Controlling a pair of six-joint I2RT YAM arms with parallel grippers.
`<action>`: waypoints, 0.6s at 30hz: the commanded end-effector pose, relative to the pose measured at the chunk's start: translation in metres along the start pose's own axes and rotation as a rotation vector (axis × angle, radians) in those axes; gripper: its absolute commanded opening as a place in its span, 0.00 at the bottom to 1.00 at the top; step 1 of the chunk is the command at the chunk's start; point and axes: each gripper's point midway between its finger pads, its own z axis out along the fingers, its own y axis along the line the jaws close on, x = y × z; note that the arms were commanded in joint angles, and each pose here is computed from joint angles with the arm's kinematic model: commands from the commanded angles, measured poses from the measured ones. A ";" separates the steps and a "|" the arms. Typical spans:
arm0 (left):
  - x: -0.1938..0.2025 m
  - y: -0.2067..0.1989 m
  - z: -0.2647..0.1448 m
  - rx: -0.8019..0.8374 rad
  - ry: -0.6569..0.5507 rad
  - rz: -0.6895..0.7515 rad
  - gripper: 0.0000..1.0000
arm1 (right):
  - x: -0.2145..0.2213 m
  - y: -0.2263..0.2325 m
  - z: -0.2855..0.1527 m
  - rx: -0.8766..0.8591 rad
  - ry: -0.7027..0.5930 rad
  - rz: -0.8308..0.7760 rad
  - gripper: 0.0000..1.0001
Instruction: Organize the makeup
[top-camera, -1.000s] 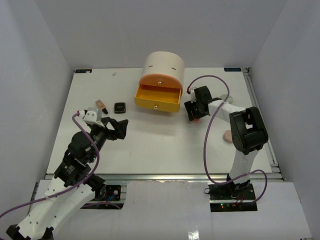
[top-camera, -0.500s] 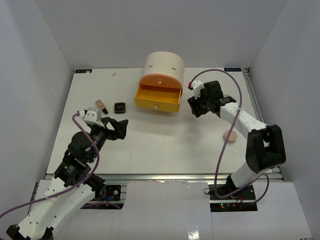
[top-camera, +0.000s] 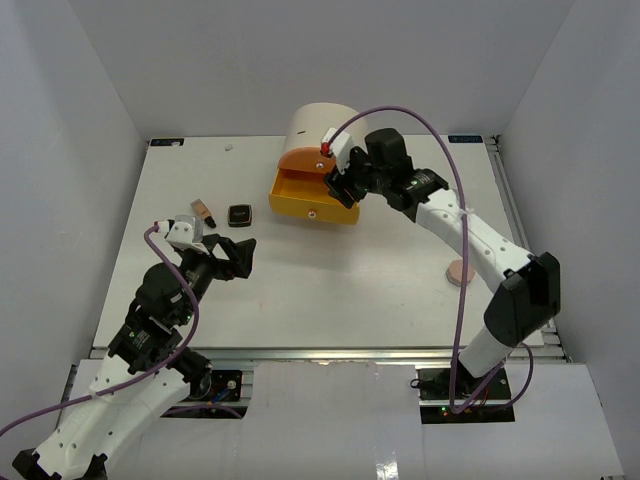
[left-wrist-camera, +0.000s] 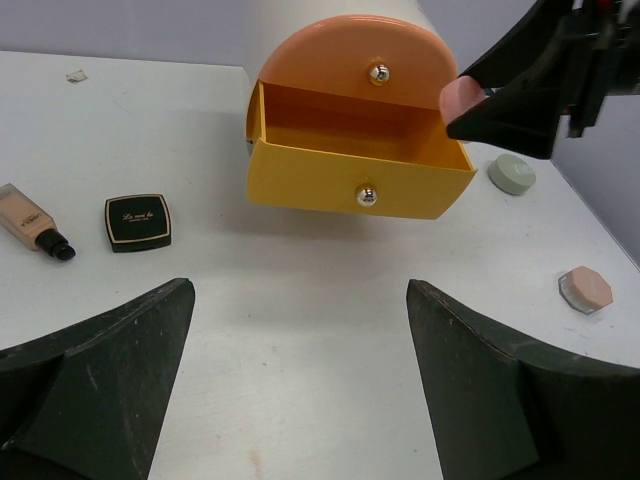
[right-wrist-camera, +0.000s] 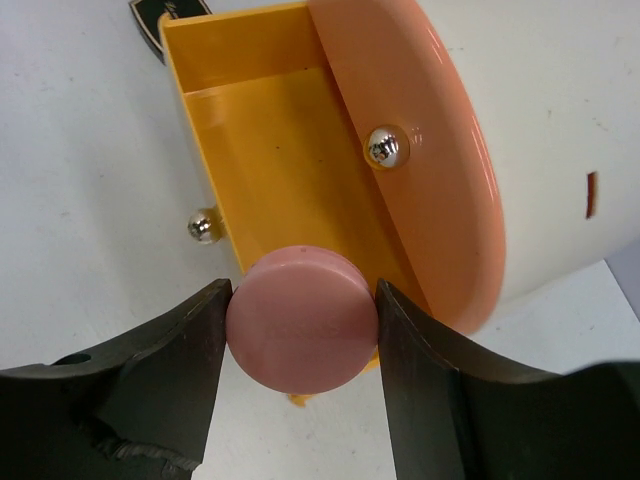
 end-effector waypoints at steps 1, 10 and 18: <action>0.002 0.007 0.001 -0.032 0.004 0.008 0.98 | 0.001 -0.025 0.023 0.113 0.058 0.023 0.31; 0.005 0.004 0.003 -0.020 0.018 0.010 0.98 | 0.014 -0.021 0.030 0.099 0.090 0.015 0.87; 0.010 -0.004 0.005 0.024 0.040 0.010 0.98 | -0.003 -0.007 -0.036 -0.041 -0.009 -0.034 0.97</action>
